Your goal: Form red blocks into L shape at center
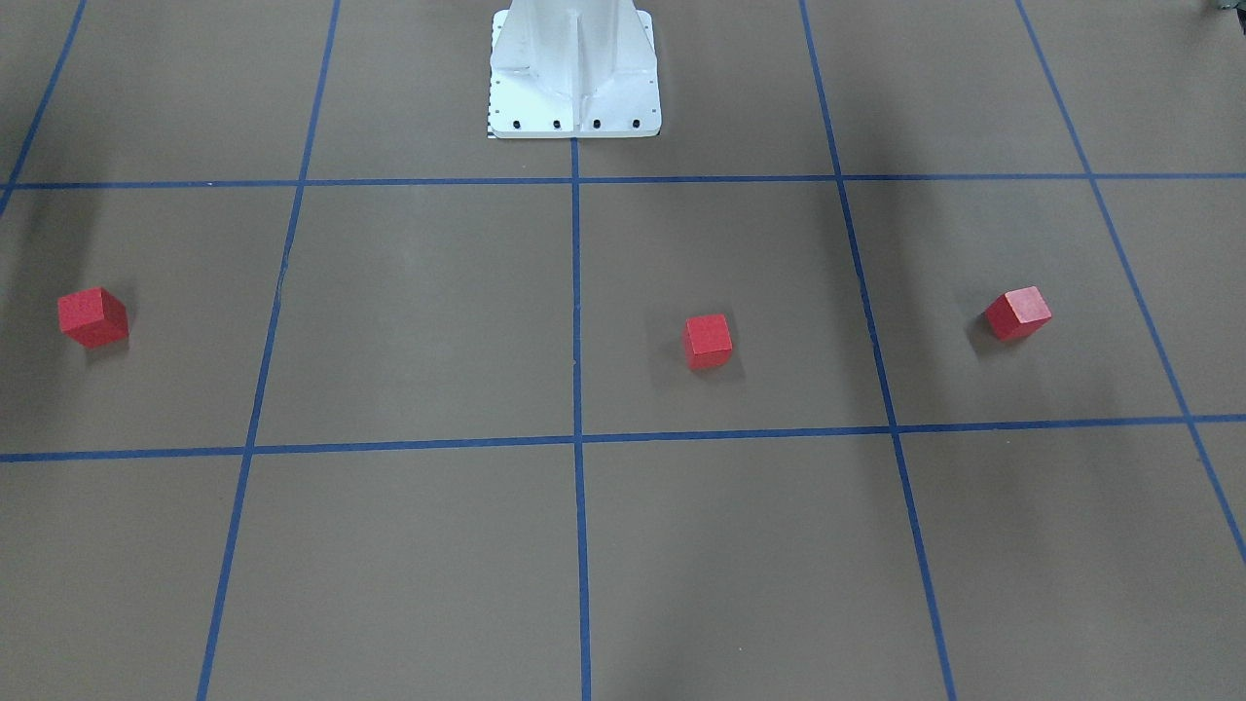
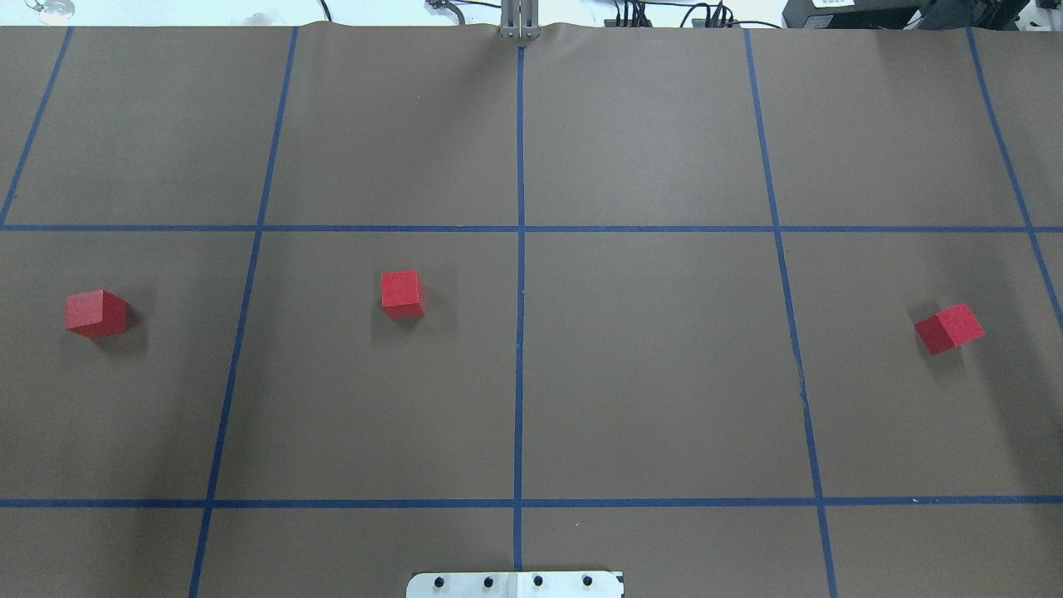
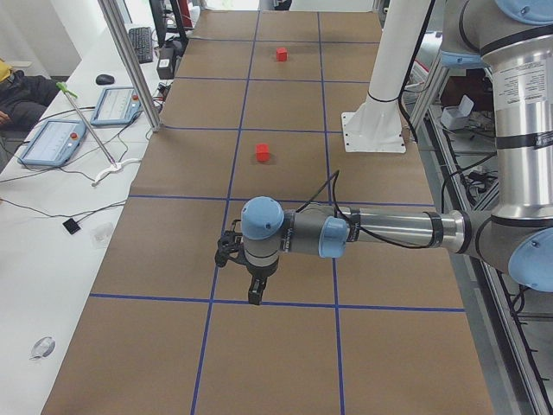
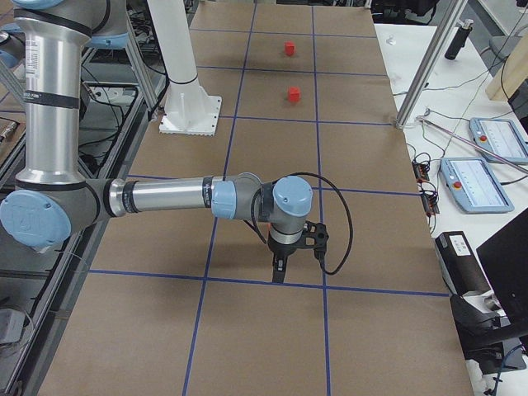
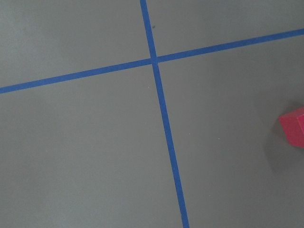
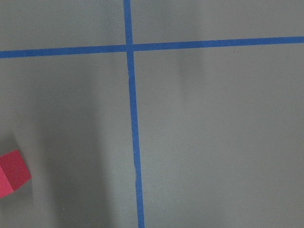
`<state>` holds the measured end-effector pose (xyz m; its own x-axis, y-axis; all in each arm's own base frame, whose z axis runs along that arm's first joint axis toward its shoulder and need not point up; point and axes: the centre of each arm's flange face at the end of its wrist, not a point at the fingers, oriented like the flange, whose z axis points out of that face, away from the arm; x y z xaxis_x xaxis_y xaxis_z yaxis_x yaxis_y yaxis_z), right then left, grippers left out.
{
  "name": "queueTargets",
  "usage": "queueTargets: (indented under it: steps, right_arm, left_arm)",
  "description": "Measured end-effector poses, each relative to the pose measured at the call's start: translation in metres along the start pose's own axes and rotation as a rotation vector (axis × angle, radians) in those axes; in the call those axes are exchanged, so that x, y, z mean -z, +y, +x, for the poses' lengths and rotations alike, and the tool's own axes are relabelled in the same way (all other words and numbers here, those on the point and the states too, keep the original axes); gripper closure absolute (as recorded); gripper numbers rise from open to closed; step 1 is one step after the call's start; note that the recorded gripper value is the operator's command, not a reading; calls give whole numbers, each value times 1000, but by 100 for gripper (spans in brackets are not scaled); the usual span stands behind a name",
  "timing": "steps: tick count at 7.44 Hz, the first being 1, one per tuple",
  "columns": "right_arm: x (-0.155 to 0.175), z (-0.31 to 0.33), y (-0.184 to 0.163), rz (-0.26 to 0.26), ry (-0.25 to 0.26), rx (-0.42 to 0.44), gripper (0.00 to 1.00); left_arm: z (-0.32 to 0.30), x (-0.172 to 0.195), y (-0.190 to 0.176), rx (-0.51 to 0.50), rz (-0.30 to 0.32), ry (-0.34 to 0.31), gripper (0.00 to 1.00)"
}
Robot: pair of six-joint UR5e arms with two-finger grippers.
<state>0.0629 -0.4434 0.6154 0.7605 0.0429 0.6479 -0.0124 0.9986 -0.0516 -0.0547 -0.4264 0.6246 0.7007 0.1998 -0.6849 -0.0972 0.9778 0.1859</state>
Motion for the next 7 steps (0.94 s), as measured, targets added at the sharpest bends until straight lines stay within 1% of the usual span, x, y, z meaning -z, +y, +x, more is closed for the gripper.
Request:
queueTargets:
  steps: [1, 2, 3, 4, 5, 7]
  right_arm:
    - [7, -7, -3, 20, -1, 17, 0]
    - [16, -15, -10, 63, -3, 51, 0]
    - [24, -22, -19, 123, -3, 99, 0]
    - [25, -22, -26, 167, -3, 135, 0]
    - [18, -17, -31, 195, -6, 159, 0]
    - [-5, 0, -32, 235, -11, 199, 0]
  left_arm:
    - [1, 1, -2, -4, 7, -1, 0]
    - [3, 4, -6, -13, 20, -2, 0]
    - [6, 7, -12, -24, 34, -3, 0]
    - [9, 11, -19, -35, 46, -3, 0]
    - [12, 14, -27, -45, 57, -3, 0]
    - [14, 17, -37, -56, 66, 0, 0]
